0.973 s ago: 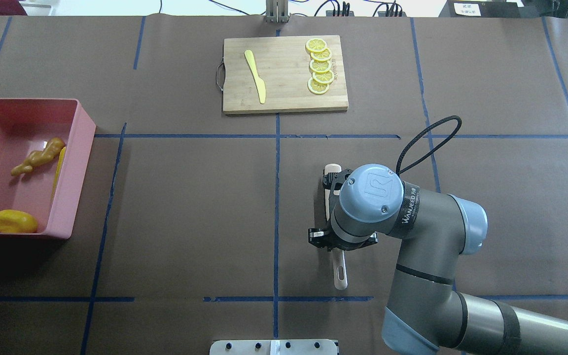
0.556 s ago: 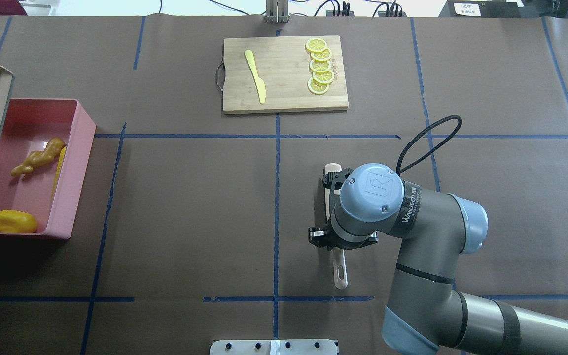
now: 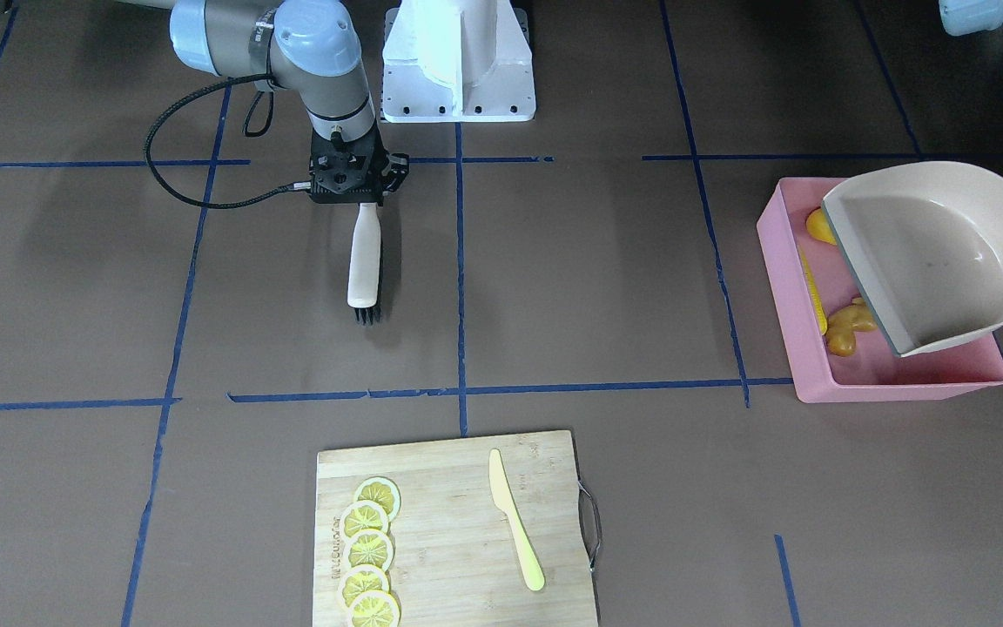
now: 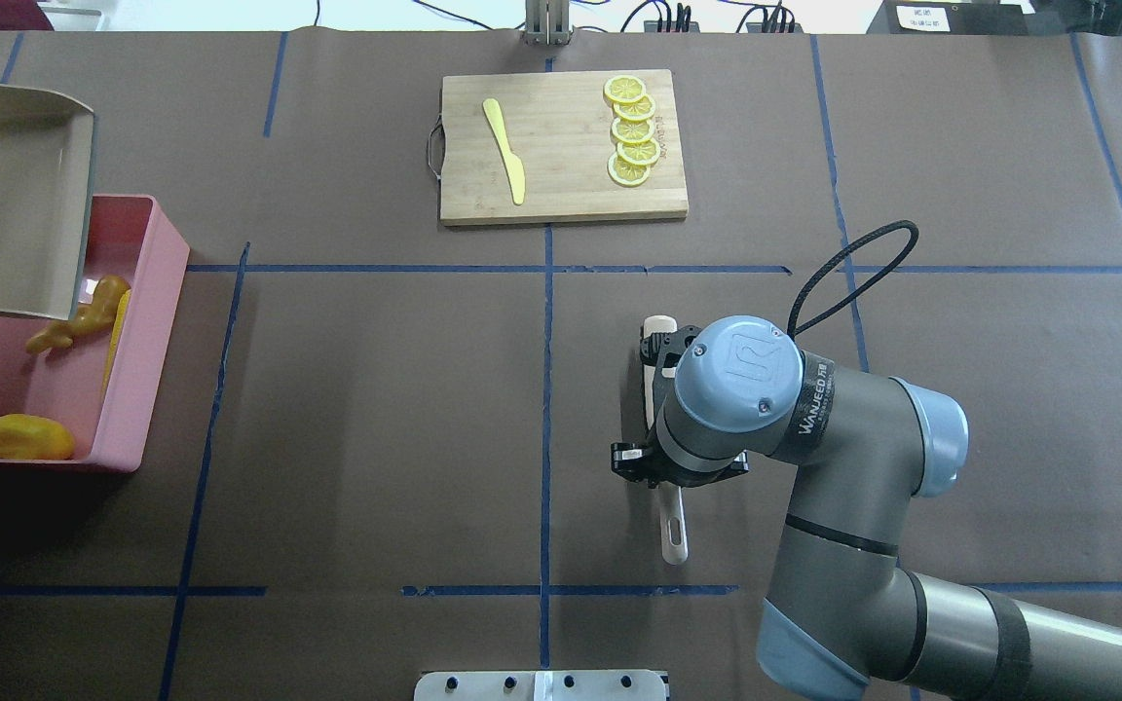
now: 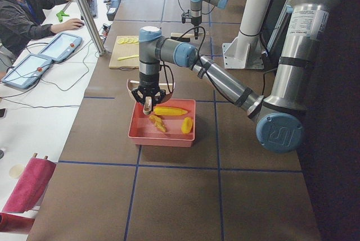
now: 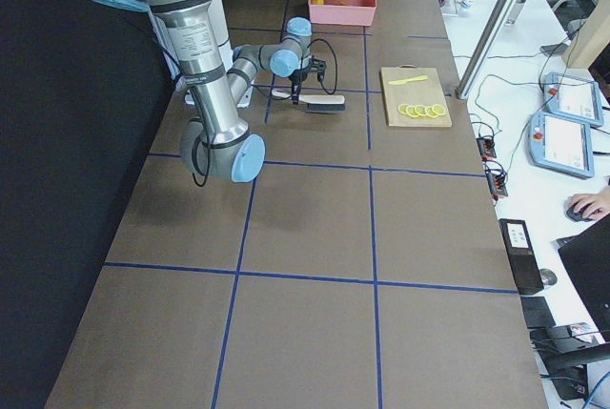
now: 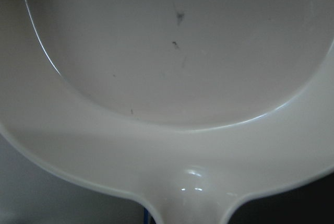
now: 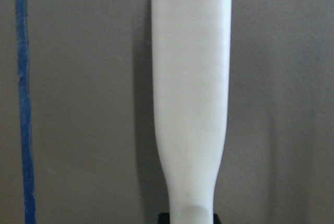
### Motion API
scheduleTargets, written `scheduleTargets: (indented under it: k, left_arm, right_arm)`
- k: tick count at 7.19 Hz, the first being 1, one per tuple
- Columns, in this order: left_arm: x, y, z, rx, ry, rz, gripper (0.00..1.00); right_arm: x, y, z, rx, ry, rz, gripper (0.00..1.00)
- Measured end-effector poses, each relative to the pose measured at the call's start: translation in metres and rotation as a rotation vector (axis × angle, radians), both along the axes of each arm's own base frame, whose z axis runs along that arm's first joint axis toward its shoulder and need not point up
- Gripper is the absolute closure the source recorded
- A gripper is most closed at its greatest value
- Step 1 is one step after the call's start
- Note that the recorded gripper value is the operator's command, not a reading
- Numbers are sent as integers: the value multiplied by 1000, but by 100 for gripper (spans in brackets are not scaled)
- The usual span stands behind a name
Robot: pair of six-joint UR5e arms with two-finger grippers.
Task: Sweep and dump trash into bin
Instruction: 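Hold the emptied dustpan tilted over the pink bin with the left gripper, then carry the empty dustpan back and lower it onto the table with the left gripper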
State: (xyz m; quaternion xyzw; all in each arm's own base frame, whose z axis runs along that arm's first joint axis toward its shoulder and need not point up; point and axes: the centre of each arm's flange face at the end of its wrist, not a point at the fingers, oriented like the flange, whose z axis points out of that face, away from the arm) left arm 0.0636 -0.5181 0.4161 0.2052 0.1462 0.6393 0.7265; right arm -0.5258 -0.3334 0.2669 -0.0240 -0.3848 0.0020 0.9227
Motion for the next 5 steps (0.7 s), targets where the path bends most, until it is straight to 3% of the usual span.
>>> scheduleTargets:
  k: [5]
  left_arm:
    - [133,37,-67,-88,124,-58,99]
  right_arm:
    - [-1,2,-1,0,-1,4,100]
